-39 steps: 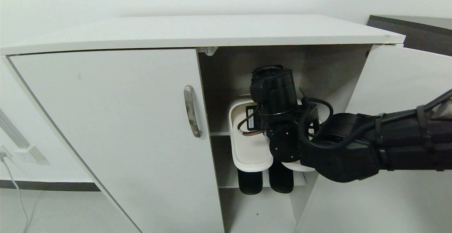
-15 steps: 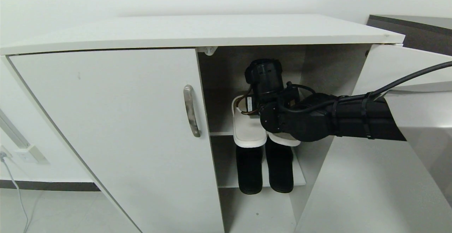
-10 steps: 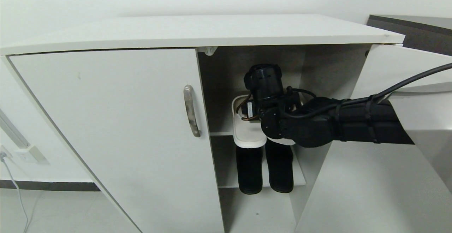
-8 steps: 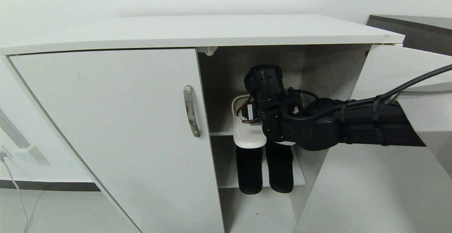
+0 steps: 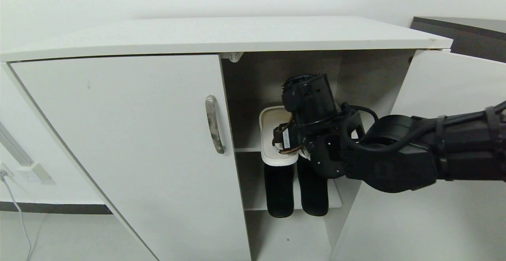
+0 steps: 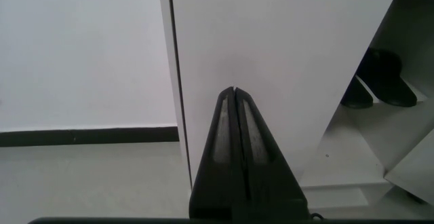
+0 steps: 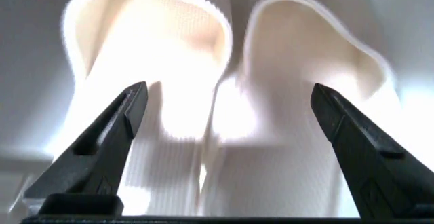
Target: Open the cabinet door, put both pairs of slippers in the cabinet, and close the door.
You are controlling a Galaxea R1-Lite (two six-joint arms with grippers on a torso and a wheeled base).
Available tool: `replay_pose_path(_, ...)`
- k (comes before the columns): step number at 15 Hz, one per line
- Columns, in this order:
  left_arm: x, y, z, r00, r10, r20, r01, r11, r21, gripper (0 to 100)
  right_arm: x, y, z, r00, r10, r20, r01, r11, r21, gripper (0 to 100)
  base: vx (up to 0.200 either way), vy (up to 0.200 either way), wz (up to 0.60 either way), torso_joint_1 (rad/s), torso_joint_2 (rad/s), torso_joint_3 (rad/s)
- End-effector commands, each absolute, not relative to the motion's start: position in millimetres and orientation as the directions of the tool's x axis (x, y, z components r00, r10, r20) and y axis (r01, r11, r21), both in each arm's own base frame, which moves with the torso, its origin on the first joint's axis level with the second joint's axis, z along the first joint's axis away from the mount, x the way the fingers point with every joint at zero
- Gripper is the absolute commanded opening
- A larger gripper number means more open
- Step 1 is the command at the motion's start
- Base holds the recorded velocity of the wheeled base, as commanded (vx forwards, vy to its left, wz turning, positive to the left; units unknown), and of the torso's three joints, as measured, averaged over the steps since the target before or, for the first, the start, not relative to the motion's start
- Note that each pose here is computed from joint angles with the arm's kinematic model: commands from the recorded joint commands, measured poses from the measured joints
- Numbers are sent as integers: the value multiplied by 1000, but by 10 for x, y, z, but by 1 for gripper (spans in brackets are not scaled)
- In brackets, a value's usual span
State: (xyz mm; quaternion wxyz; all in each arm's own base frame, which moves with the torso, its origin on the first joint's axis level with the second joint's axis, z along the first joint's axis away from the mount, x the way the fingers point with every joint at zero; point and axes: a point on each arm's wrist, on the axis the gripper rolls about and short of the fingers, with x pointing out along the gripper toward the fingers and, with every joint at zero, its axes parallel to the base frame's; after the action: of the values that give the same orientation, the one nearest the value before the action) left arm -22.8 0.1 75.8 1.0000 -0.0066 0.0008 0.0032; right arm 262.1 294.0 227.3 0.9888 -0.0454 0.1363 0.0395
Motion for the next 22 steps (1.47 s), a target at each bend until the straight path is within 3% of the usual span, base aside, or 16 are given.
replay_pose_path(1,-228,1,758,1000,8,-2,-8,1000,-14,0,2370,2836,2449,962,104,-252,-122,991,-57,100,0,0,0,0,0,0)
replay_pose_path(8,-228,1,758,1000,6,-2,-6,1000,-14,0,1738,2558,2583,930,262,-257,-270,963,4,100,0,0,0,0,0,0)
replay_pose_path(9,-228,1,758,1000,6,-2,-6,1000,-14,0,1703,2533,2576,923,283,-263,-290,957,12,0,0,0,0,0,0,0)
replay_pose_path(13,-228,1,758,1000,6,-2,-6,1000,-12,0,1598,2460,2497,891,388,-236,-385,921,60,0,0,0,0,0,0,0)
replay_pose_path(22,-228,0,758,1000,2,-2,-2,1000,-8,0,1585,2498,2375,870,433,-235,-438,898,33,0,0,0,0,0,0,0)
